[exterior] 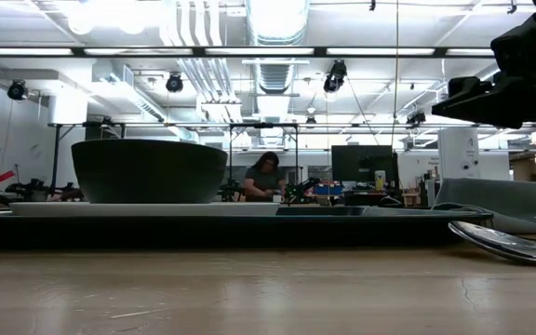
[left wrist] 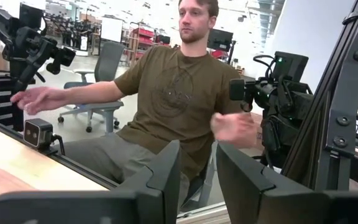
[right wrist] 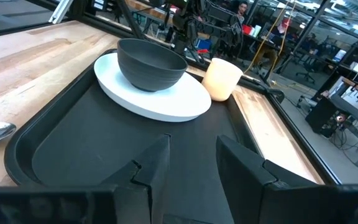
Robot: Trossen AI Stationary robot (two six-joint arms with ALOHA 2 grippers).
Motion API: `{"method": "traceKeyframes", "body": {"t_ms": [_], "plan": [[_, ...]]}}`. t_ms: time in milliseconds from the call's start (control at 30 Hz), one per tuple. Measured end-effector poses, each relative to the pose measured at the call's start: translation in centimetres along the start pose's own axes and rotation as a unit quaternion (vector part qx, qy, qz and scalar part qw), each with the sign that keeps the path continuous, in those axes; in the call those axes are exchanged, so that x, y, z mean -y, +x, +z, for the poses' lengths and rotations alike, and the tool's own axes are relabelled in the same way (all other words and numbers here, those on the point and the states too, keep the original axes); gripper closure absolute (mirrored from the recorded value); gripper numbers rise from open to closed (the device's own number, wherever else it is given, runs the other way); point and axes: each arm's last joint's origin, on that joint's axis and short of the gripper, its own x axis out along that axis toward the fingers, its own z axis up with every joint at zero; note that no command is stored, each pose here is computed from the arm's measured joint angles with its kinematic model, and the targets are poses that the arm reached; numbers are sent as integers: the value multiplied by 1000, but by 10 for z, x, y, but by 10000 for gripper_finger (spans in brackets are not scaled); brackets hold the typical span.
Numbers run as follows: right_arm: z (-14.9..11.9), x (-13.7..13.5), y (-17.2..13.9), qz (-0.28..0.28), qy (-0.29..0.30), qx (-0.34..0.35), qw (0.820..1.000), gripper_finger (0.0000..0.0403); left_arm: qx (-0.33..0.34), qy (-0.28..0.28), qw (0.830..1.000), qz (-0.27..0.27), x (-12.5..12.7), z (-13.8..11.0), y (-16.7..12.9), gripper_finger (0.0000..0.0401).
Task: Set up tray
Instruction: Put the gray table napkin on the black tray to the right of the white plate
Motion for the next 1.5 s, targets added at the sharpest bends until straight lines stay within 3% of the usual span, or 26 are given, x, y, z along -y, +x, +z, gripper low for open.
{"method": "traceKeyframes", "body": {"t_ms": [500, 633, 767, 1000, 1500], "plan": [[5, 2, 0, -9, -32, 23, 999, 284, 0, 0, 1000, 0, 0, 0, 0, 316], [11, 4, -1, -19, 19, 57, 998, 284, 0, 0, 1000, 0, 0, 0, 0, 316], [22, 8, -3, -36, 32, 115, 992, 284, 0, 0, 1000, 0, 0, 0, 0, 316], [40, 13, -10, -46, 103, 215, 970, 284, 0, 0, 1000, 0, 0, 0, 0, 316], [42, 14, -11, -26, 196, 231, 953, 284, 0, 0, 1000, 0, 0, 0, 0, 316]]}}
